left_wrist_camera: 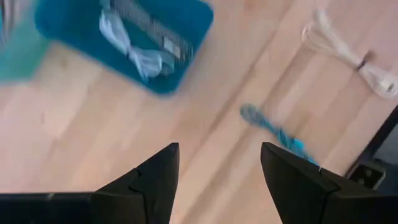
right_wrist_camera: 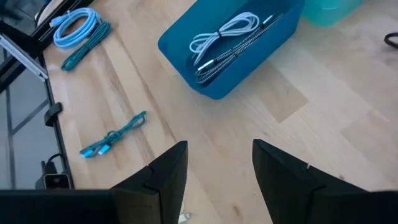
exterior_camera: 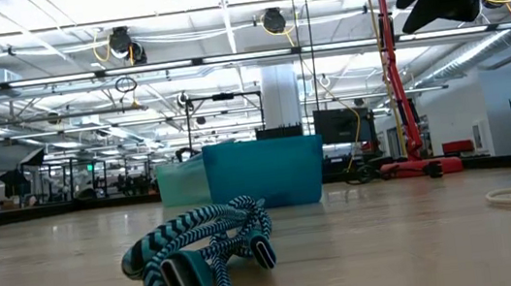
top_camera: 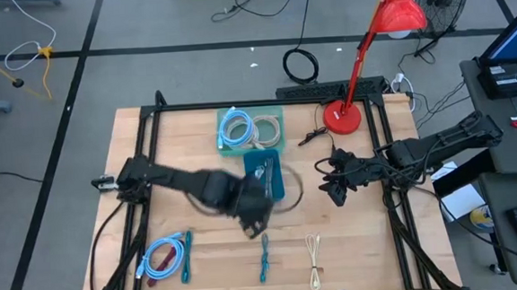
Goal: Pick & Place USB Port
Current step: Put the left blue charger cable into the blue bin
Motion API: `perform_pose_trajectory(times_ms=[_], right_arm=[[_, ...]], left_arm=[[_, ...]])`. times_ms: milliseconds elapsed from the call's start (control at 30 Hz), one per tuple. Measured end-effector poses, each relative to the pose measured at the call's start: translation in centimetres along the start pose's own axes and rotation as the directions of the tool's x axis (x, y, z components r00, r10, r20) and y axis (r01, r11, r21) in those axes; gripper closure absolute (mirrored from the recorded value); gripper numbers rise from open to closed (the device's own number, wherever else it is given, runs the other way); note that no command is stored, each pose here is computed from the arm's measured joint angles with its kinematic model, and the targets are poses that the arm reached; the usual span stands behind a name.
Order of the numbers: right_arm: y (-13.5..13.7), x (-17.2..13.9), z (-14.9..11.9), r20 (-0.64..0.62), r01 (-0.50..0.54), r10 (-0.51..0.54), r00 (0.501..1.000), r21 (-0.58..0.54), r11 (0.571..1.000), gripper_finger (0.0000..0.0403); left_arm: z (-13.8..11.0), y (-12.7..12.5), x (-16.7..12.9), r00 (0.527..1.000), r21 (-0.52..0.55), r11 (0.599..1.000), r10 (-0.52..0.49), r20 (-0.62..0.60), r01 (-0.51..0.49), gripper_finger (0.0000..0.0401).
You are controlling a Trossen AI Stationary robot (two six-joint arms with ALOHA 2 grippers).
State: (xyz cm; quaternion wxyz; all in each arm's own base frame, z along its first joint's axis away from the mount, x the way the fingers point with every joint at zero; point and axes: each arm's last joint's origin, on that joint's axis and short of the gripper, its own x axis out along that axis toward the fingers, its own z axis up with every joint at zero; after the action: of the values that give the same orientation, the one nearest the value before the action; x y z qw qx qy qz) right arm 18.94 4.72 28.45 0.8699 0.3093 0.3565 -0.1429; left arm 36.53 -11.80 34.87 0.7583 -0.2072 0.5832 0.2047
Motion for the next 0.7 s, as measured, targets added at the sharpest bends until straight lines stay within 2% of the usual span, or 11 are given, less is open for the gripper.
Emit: perform_pose_trajectory(times_ms=[200,400,600,700], right_arm=[[0.2,0.0,-0.2,-0.018,-0.017,0.018,1.0,0.057,0.998,0.0232],[1.2,0.6,-1.4,-0.051,-0.003,0.01,0.999,0.128,0.992,0.0232],[2.9,2.7,-3.7,-0.134,0.039,-0.016,0.991,0.166,0.985,0.0232],[4.1,4.1,-4.7,-0.148,0.023,0.004,0.989,0.179,0.984,0.0232]], left_arm=[[-4.3,-2.5,-0.5,1.0,-0.112,0.994,0.016,-0.019,-0.018,0.0171],[-8.2,-4.2,0.8,0.995,-0.207,0.976,0.058,-0.085,-0.075,0.0171],[-12.4,-5.0,2.9,0.977,-0.216,0.96,0.15,-0.152,-0.181,0.0171],[-13.9,-4.9,4.1,0.963,-0.227,0.945,0.197,-0.184,-0.237,0.0171]])
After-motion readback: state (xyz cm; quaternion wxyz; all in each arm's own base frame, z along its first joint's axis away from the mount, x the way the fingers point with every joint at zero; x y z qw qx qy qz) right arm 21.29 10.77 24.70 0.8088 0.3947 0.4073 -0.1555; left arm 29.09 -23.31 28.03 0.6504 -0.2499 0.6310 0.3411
